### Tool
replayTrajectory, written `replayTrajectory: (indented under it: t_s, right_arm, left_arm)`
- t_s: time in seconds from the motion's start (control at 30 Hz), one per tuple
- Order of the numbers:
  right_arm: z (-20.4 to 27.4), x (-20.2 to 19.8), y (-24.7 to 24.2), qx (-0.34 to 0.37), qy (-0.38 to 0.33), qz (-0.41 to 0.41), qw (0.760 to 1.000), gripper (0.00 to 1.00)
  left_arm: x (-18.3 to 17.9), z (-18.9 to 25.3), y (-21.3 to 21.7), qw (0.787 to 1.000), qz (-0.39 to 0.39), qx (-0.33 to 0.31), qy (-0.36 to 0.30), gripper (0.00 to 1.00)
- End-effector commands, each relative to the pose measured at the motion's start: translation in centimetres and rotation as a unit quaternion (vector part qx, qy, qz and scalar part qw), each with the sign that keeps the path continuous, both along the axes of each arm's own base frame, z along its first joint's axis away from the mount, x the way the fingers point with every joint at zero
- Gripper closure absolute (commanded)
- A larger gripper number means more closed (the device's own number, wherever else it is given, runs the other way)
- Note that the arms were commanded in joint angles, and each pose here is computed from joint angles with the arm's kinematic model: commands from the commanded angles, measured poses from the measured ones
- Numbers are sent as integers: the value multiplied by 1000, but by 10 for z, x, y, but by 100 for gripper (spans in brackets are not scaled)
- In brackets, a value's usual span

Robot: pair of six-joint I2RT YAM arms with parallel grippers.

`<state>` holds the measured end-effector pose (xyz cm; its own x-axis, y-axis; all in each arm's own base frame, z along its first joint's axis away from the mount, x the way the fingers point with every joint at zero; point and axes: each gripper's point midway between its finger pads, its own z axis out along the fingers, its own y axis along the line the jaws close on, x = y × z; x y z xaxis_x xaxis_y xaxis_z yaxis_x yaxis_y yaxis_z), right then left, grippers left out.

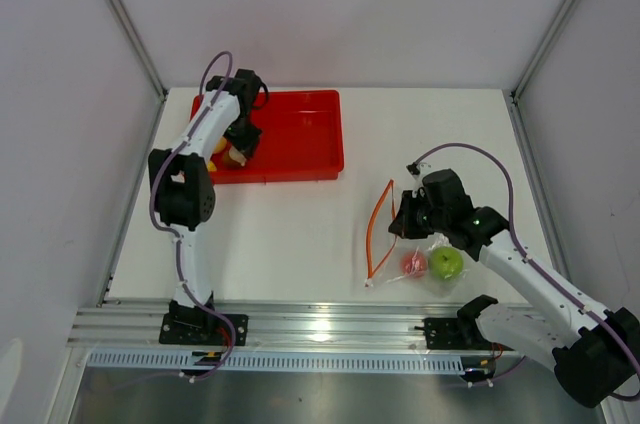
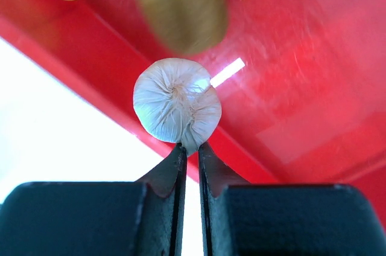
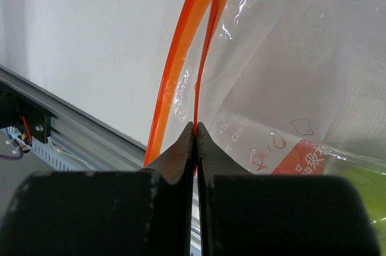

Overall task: Place the food in the zip-top bag and seal the zipper
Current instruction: Pick up the fake fruit from the bin.

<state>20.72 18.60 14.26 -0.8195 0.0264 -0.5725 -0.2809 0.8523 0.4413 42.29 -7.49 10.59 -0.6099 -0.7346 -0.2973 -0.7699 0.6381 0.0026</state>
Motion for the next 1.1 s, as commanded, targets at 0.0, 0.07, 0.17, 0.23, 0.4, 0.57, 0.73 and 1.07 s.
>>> replayTrajectory:
  t_s: [0.0,0.07,0.17,0.23,0.4,0.57,0.73,1.07]
  right_arm:
    - [13,7,5,16,-20,1,1000,100]
    - [14,8,5,17,-22,-2,1000,100]
    - [18,10,6,20,-24,-6,999,100]
    - [23,13,8,23,-27,-6,999,100]
    - [28,17,10,26,-28,-9,999,100]
    - [28,18,12,30,-26,-11,999,100]
    - [30,17,12,35,-22,-16,999,100]
    - [39,15,18,61,-17,-19,998,100]
  left_arm:
    - [-12,37,-1,999,-18,13,-33,88]
    - [-20,42,-6,999,-25,13,-33,89]
    - [-29,52,-16,998,-44,11,-37,90]
    - [-39,55,-24,998,-59,13,-34,91]
    - [-60,69,-42,994,-94,24,-44,90]
    - [-82,79,-67,989,-135,21,-57,89]
    - [-105,93,-92,982,-173,10,-70,89]
    - [-160,110,-162,961,-260,-37,-83,90]
